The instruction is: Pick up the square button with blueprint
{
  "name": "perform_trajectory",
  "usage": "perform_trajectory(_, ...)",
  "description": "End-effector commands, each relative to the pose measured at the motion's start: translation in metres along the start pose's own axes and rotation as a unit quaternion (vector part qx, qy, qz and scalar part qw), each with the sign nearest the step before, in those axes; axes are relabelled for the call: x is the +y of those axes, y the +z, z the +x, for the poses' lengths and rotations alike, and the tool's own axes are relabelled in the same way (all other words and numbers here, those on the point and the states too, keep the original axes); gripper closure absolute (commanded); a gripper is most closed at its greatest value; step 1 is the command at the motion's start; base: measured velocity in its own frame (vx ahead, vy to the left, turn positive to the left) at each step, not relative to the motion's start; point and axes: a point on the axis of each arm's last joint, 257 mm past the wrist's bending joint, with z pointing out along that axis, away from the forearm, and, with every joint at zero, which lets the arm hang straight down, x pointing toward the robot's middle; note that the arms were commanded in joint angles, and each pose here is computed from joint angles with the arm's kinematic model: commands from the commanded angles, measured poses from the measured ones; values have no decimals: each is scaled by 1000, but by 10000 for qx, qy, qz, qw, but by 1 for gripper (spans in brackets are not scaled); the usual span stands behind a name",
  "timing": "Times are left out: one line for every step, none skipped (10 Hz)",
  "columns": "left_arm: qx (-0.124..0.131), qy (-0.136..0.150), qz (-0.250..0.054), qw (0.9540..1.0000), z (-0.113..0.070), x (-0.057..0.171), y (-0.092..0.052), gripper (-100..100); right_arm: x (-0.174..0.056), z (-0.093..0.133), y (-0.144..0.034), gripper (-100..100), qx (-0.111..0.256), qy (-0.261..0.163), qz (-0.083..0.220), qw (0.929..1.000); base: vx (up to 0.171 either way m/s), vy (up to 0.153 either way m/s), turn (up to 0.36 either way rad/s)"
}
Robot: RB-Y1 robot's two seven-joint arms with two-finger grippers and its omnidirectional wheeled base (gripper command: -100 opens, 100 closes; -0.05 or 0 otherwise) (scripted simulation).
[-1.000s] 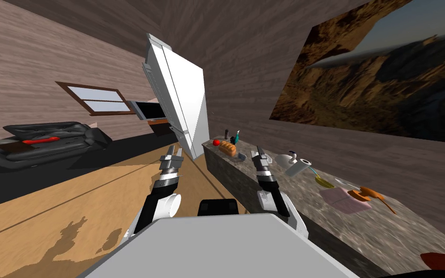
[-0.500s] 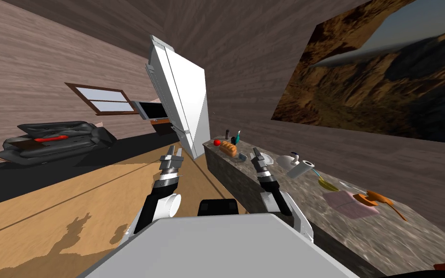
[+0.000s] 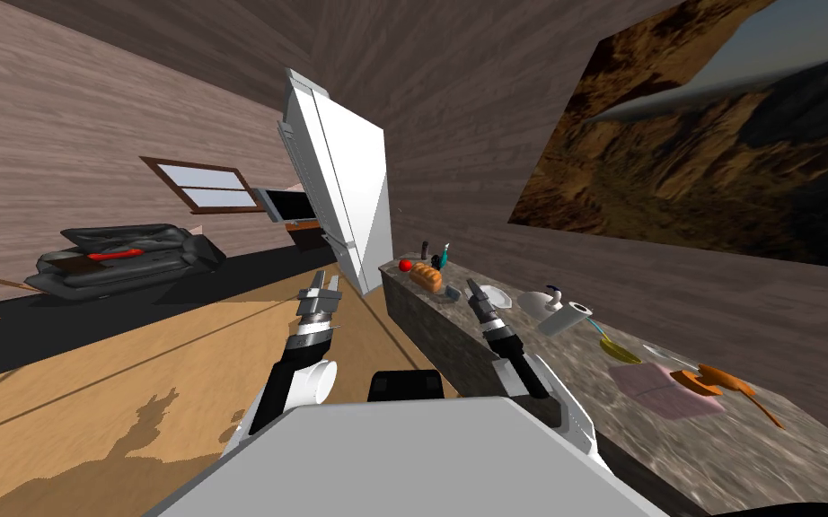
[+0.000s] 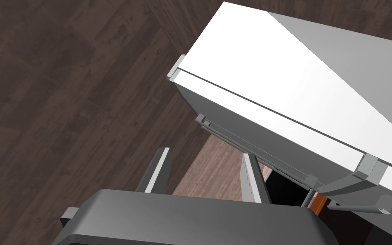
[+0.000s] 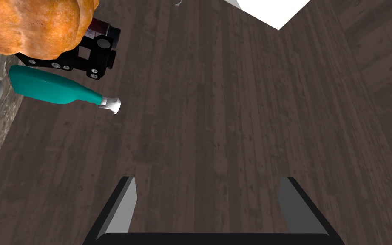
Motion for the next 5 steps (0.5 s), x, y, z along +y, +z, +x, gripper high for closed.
perform_trajectory(0,0,0,10000,0,0,0,0,-17,1,-3,-100,198,-211,205,9994,4,-22,87)
perform_trajectory(0,0,0,10000,0,0,0,0,-17,1,-4,-100,277,-289,211,9990,3,-19,30)
perform_trajectory(0,0,0,10000,0,0,0,0,-28,1,-6,-100,407,-437,344,9976,3,-12,54)
perform_trajectory(0,0,0,10000,0,0,0,0,-28,1,-6,-100,450,-480,347,9972,3,-9,33)
perform_trajectory(0,0,0,10000,0,0,0,0,-39,1,-9,-100,597,-650,480,9949,4,-9,67)
